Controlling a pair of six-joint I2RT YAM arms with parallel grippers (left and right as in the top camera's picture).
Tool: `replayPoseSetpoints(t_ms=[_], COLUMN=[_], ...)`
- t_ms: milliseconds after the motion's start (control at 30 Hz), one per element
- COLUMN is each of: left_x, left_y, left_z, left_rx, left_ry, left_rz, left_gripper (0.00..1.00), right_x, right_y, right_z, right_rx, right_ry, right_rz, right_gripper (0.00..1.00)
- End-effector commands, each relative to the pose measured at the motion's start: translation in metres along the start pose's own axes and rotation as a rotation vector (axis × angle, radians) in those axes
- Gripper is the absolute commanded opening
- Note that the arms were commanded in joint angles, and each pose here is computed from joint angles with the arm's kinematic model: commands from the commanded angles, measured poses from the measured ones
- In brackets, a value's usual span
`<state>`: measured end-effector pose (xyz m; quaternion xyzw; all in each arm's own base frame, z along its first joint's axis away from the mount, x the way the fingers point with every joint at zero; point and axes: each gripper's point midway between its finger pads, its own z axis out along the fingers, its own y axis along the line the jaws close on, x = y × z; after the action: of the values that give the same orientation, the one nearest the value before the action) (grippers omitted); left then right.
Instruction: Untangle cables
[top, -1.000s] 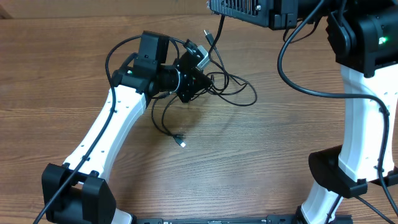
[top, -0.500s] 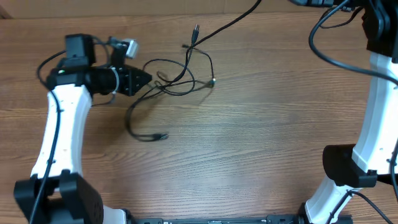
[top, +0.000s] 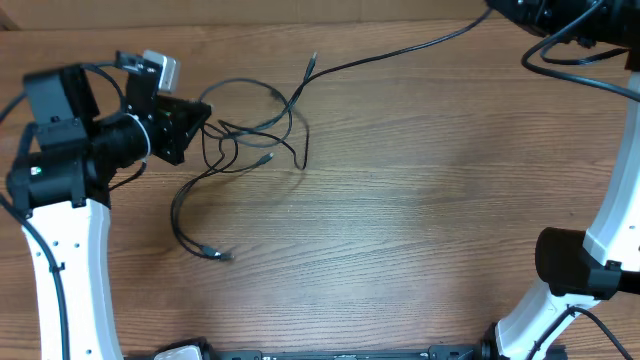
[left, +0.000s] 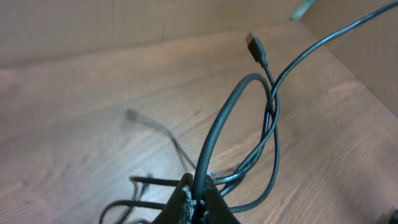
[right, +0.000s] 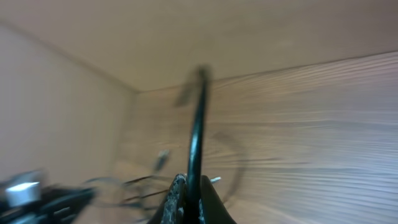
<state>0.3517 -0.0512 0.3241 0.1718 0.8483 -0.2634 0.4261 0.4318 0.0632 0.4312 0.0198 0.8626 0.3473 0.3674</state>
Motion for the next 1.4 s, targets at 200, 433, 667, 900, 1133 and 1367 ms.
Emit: replayPoseSetpoints(t_ms=[200, 433, 667, 900, 1133, 1367], left_x=[-0.060, -0.070, -0.083, -0.105, -0.125, -0.124], left_y=[-0.040, -0.064, -0.097, -0.092, -0.085, -0.085], left_z=[-0.042, -0.033, -0.004, 0.007, 0.006, 0.018], left_rx=[0.058, 0.161, 0.279, 0.314, 0.309, 0.250], left_ry=[-0.142, -0.162, -0.166, -0.194, -0.231, -0.227], left_rz=[0.110, 0.098, 0.104, -0.102, -0.400, -0.490], left_gripper=[0.04, 0.04, 0.04, 0.04, 0.04, 0.04], right_x=[0.003, 0.048, 0.095, 0.142, 0.177, 0.195], right_y=[-0.059, 0.008, 0.052, 0.076, 0.086, 0.110], right_z=[-0.020, 0.007, 0.041, 0.071, 0.087, 0.105], right_rx=[0.341, 0.057, -0.014, -0.181, -0.386, -0.509], right_ry=[-0.021, 0.165, 0.317, 0.471, 0.559, 0.554], right_rz=[-0.014, -0.189, -0.310, -0.455, -0.572, -0.663], right_gripper=[1.00, 1.00, 0.92, 0.81, 0.69, 0.64])
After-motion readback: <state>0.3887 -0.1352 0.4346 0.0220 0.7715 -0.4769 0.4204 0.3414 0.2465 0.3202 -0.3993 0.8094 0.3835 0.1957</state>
